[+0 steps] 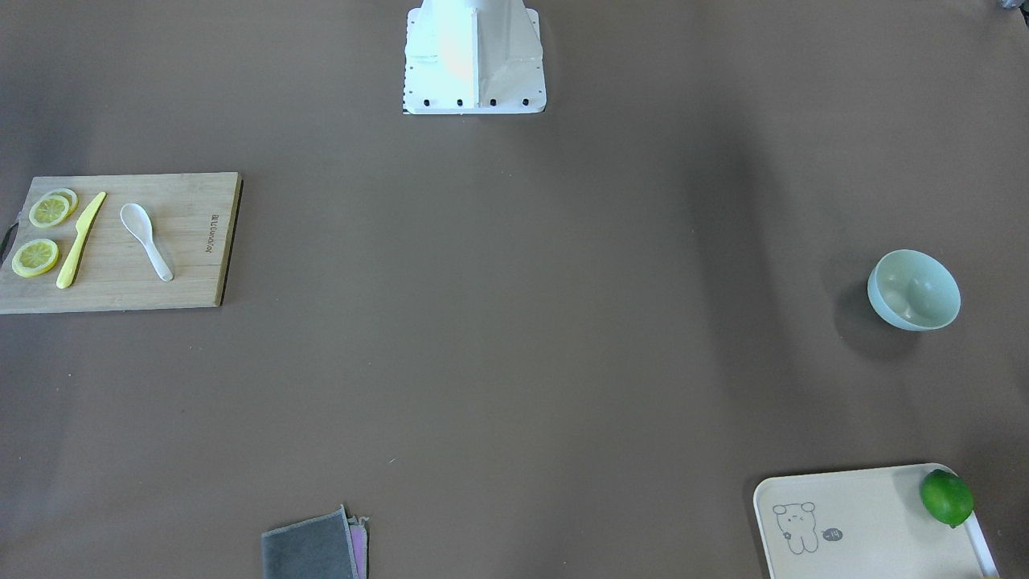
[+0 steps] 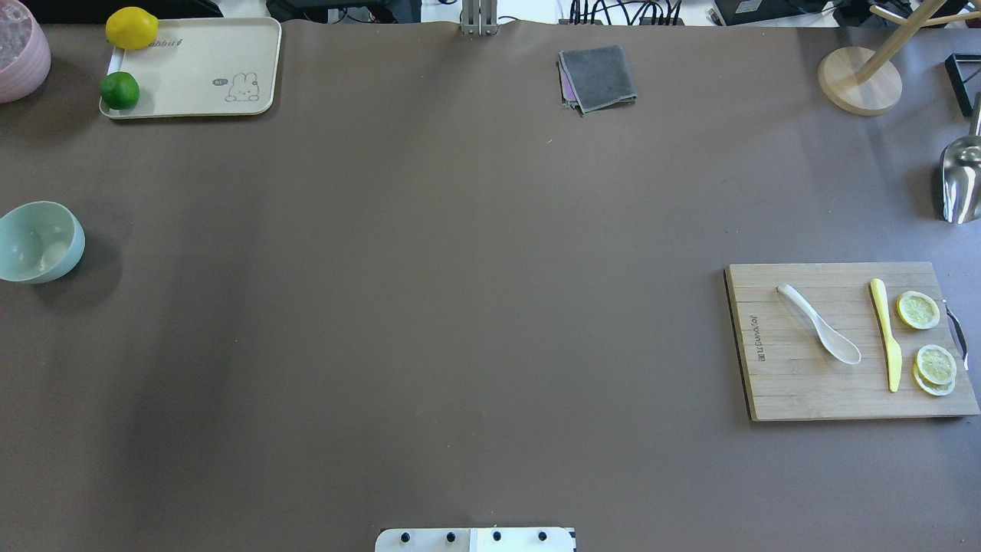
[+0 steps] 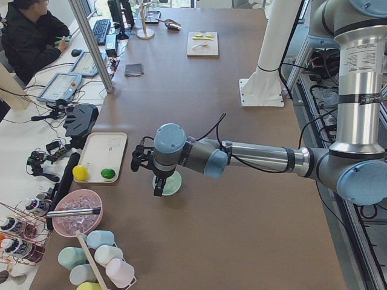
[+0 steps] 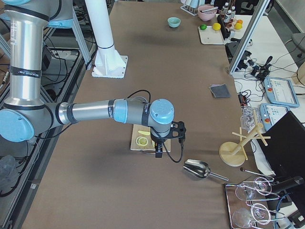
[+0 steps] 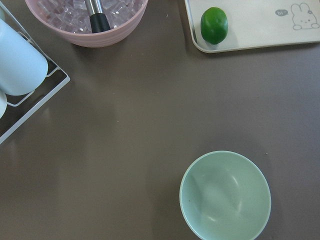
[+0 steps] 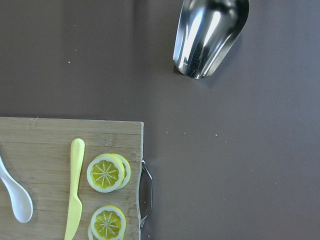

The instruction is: Place spoon in bowl

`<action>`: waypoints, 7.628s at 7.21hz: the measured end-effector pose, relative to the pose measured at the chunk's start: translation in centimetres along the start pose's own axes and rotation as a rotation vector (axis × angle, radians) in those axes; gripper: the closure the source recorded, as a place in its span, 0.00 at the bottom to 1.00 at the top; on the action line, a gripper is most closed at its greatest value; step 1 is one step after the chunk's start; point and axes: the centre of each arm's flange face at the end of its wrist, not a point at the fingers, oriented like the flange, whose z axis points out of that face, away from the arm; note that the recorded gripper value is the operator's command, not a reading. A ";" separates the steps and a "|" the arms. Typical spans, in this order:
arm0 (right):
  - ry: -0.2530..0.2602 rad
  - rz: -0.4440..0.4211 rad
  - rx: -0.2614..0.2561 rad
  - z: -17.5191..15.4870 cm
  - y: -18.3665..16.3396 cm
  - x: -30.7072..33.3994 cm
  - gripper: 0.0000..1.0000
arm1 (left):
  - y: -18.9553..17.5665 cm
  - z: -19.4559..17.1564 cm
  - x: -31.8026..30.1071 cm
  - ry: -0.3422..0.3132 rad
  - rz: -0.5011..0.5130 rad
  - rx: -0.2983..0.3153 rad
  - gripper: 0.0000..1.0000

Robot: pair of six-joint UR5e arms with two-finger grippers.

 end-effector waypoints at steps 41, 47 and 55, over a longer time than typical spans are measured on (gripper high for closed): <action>-0.068 -0.260 -0.036 11.4 -7.5 -25.7 0.00 | -8.5 15.0 57.5 0.251 -0.172 0.001 0.01; -0.019 -0.439 -0.070 21.7 -4.3 -27.7 0.25 | -11.2 12.0 50.1 0.213 -0.071 0.028 0.01; -0.007 -0.466 -0.090 23.2 -2.9 -28.1 0.49 | -11.7 11.1 48.9 0.212 -0.055 0.040 0.01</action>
